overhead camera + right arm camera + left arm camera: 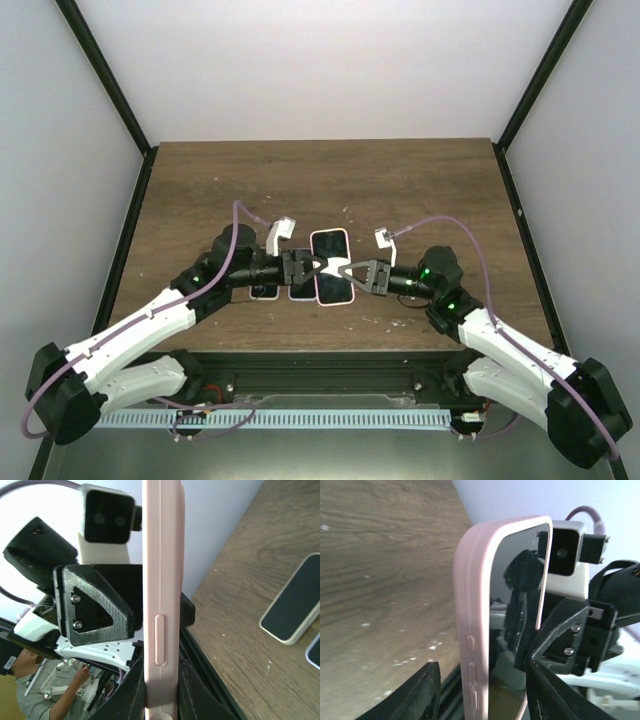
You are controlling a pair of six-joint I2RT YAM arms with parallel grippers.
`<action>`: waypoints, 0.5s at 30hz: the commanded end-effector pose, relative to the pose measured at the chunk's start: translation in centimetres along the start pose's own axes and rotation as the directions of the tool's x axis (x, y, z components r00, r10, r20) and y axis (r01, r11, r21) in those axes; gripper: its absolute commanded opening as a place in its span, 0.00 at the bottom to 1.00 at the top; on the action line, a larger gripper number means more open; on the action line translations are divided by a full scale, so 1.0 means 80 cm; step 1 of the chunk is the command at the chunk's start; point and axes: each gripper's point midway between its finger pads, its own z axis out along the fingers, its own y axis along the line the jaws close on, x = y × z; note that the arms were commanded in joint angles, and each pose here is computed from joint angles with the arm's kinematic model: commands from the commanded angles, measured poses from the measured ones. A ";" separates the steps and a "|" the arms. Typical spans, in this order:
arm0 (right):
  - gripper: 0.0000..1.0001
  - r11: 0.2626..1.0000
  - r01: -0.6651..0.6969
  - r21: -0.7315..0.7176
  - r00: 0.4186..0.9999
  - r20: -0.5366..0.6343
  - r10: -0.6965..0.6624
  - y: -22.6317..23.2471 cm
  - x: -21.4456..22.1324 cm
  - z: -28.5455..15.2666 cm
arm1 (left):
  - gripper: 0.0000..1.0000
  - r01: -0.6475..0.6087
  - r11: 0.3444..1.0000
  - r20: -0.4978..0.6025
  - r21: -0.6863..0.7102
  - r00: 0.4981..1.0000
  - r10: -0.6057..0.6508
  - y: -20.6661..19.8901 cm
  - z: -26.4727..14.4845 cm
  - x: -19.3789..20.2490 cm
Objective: Put the phone into the phone case
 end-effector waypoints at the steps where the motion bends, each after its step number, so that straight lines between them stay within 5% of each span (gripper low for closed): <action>1: 0.01 0.997 0.075 0.032 0.996 0.049 -0.077 0.010 -0.019 0.002 | 0.57 -0.024 0.991 0.044 -0.133 0.999 0.031 0.020 -0.011 -0.011; 5: 0.01 0.984 0.061 0.165 0.993 0.086 -0.076 -0.022 -0.027 -0.001 | 0.98 -0.071 0.967 0.058 -0.244 0.994 0.087 0.034 -0.033 -0.012; 15: 0.01 0.873 0.013 0.488 0.997 0.057 -0.047 -0.149 -0.039 -0.002 | 1.00 -0.194 0.863 0.061 -0.466 0.966 0.251 0.062 -0.091 -0.015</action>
